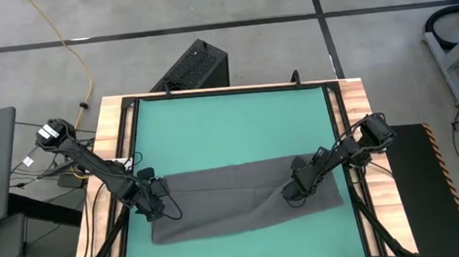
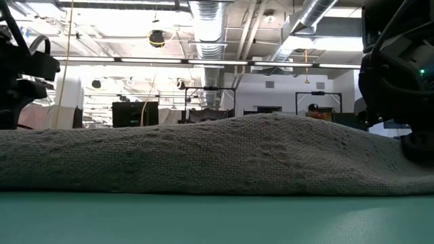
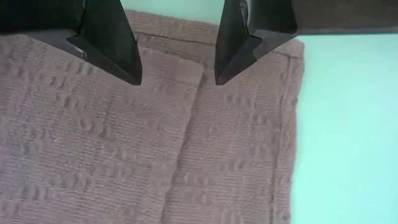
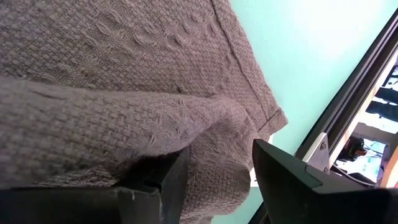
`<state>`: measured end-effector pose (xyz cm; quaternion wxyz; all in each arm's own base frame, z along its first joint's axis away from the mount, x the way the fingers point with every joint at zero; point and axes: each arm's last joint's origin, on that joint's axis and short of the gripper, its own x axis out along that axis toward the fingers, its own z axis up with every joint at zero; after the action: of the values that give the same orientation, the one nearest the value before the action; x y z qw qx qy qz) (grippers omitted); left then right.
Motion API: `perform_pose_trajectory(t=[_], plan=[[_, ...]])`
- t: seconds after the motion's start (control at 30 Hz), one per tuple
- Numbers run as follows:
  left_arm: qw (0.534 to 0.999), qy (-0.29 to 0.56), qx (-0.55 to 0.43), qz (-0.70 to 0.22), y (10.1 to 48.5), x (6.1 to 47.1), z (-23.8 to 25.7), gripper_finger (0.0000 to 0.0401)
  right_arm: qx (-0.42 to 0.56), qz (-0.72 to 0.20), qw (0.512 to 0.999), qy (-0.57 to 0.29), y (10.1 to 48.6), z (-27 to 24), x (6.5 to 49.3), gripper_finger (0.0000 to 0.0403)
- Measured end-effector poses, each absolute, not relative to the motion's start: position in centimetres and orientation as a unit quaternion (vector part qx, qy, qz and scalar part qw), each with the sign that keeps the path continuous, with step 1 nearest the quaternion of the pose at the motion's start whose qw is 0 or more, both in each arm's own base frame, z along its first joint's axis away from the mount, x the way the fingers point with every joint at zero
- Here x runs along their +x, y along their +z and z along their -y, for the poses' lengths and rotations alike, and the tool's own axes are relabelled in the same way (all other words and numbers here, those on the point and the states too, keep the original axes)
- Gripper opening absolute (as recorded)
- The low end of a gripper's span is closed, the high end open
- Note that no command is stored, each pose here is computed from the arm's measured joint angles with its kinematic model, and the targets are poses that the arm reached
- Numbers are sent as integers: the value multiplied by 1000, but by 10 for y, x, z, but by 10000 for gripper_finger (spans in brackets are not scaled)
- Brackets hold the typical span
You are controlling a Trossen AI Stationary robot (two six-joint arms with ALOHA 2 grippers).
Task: Roll towel
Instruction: Roll the gray towel
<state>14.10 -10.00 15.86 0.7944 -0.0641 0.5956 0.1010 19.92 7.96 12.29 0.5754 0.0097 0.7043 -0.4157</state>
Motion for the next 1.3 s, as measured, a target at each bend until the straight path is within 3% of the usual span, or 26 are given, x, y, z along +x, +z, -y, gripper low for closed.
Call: perform_pose_trajectory(t=[0.5,1.03,1.17,1.3], plan=[[780,78,-86,-615,142,147,98,187,10,-704,575,-416,123,-80,199,202],[772,75,-116,-621,145,149,100,35,10,-705,575,-415,123,-80,199,202],[773,84,-126,-616,148,151,100,18,10,-705,575,-415,123,-80,199,202],[790,78,-122,-596,158,158,104,29,10,-705,575,-415,123,-80,199,202]])
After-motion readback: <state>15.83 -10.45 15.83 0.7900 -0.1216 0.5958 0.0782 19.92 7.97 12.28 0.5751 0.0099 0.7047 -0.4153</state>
